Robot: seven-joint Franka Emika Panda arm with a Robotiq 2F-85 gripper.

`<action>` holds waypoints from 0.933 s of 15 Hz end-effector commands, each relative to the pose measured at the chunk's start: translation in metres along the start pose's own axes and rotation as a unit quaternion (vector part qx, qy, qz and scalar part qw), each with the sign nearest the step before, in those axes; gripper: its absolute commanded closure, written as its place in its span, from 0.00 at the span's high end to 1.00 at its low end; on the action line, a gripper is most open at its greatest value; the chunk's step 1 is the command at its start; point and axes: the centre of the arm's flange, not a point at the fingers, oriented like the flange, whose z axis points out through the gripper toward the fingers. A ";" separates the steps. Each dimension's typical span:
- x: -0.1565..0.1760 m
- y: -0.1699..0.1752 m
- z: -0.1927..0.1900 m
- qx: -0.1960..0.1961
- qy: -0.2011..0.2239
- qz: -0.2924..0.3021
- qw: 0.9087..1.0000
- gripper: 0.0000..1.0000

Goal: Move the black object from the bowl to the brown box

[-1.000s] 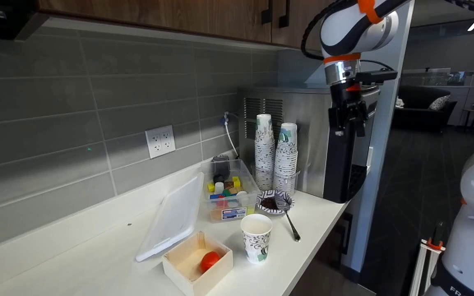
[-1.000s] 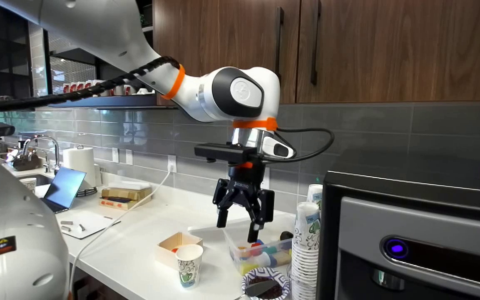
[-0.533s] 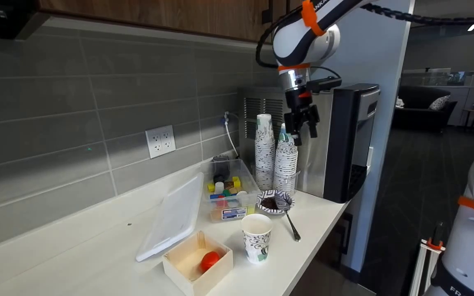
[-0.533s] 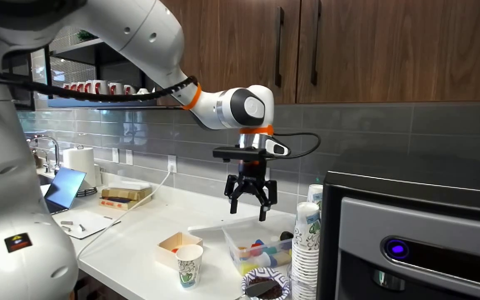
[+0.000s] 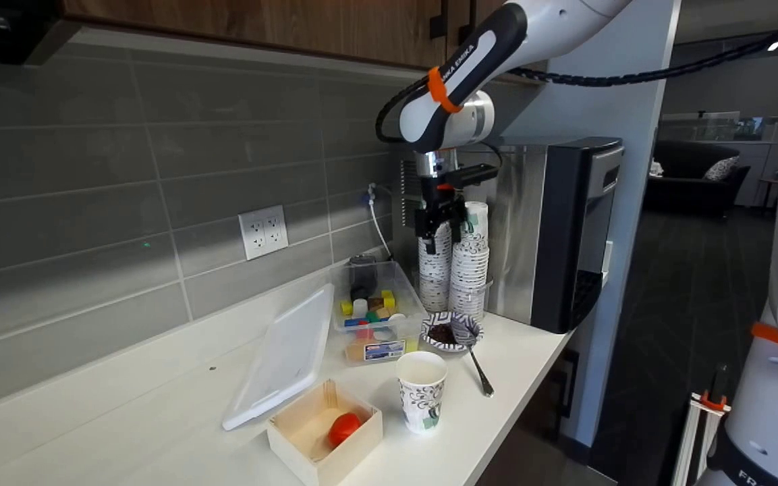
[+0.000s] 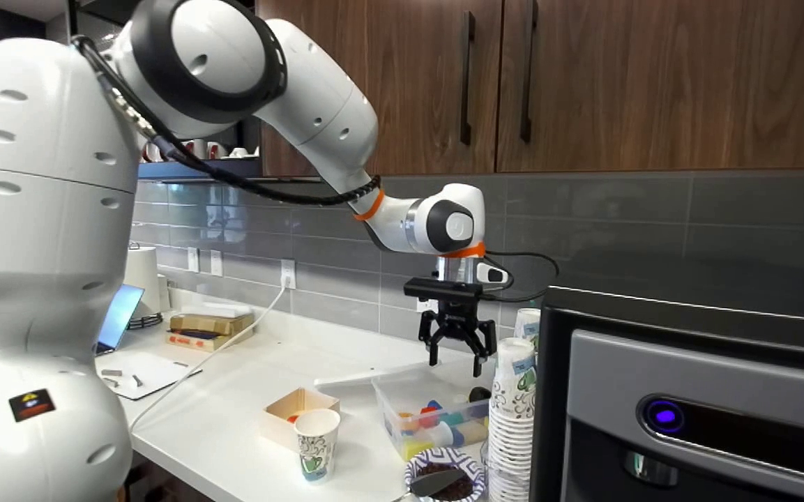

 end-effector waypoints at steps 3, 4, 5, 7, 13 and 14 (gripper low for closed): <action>0.071 -0.004 0.023 -0.001 0.053 -0.037 0.998 1.00; 0.081 -0.006 0.029 -0.003 0.063 -0.040 0.997 1.00; 0.091 -0.008 0.033 -0.002 0.071 -0.043 0.997 1.00; 0.110 -0.012 0.045 -0.007 0.088 -0.048 0.995 1.00; 0.159 -0.021 0.069 0.000 0.122 -0.052 0.991 1.00; 0.165 -0.023 0.072 0.003 0.123 -0.051 0.991 1.00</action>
